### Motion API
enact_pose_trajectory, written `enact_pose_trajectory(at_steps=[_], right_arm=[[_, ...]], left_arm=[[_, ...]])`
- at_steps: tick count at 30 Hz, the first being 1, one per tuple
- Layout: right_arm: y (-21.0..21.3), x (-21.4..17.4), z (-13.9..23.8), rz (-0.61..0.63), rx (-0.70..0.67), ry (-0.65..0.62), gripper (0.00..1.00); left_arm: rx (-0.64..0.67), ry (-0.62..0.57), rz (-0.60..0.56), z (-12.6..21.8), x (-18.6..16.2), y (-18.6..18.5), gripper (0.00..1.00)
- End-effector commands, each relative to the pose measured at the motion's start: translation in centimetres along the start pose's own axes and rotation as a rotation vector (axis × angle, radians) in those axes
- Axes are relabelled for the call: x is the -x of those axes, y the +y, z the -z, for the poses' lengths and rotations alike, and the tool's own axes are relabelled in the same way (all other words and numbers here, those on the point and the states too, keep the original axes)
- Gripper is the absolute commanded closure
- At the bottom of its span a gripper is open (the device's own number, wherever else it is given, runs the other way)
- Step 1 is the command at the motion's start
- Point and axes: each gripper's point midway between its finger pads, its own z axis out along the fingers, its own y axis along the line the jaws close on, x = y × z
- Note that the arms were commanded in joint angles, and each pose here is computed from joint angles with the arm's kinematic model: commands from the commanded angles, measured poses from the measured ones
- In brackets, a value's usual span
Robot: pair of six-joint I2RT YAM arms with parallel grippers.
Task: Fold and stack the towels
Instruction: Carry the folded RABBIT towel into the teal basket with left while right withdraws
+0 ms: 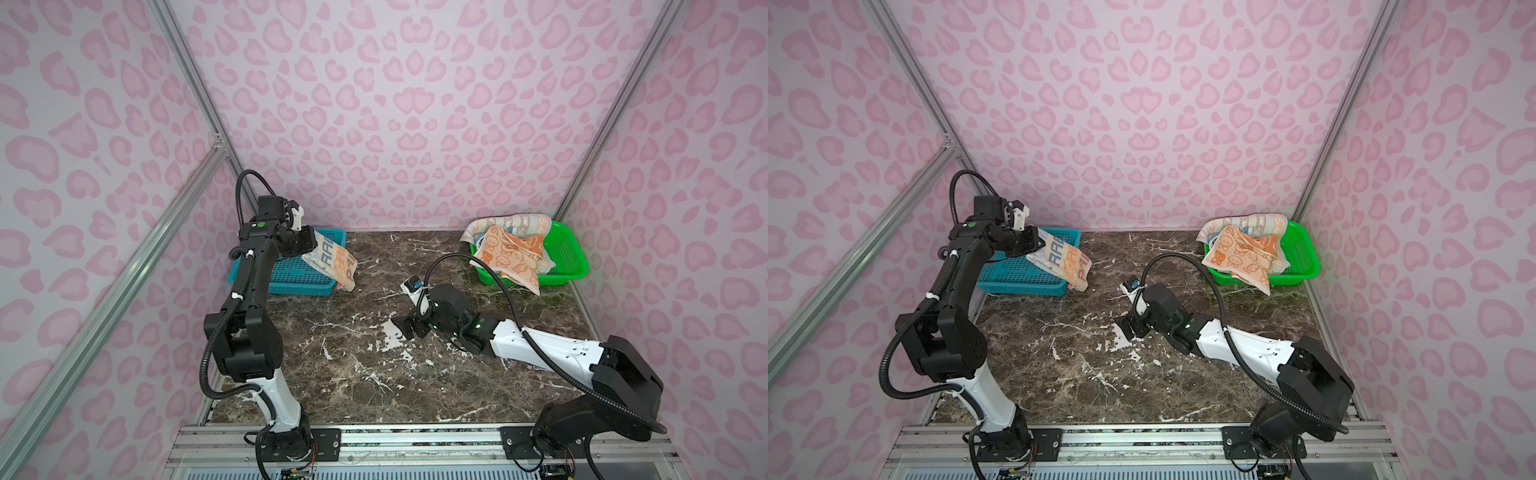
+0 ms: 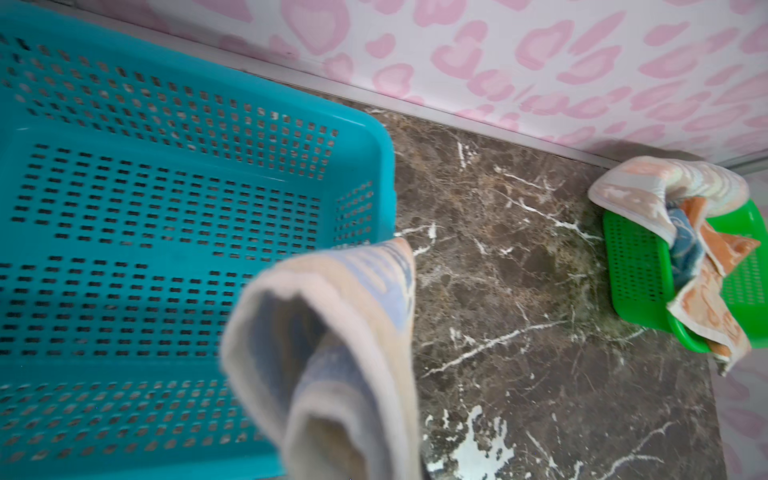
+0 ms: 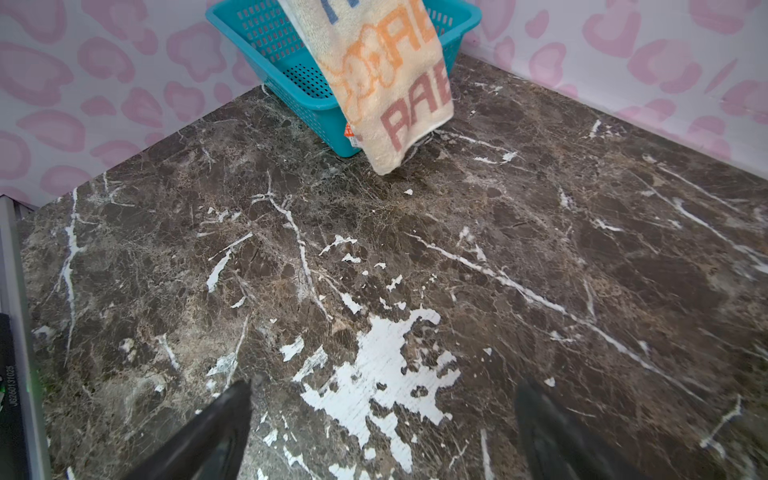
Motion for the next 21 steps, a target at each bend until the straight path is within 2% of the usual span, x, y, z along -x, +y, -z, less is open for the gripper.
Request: enact_pose_trajectory(at_steps=[1, 6, 12, 21], right_arm=[[0.1, 0.0, -0.2, -0.014, 0.020, -0.005, 0.01], [0.0, -0.1, -0.5, -0.036, 0.032, -0.003, 0.01], [0.1, -0.1, -1.2, -0.050, 0.067, -0.002, 0.01], [-0.4, -0.2, -1.5, -0.047, 0.065, 0.012, 0.01]], left_arm=[[0.058, -0.012, -0.012, 0.1, 1.2, 2.6, 0.97], [0.135, -0.004, 0.002, -0.9, 2.5, 6.9, 0.97], [0.253, 0.048, -0.011, -3.3, 2.0, 11.1, 0.97], [0.324, 0.107, -0.026, -7.3, 1.1, 14.7, 0.97]])
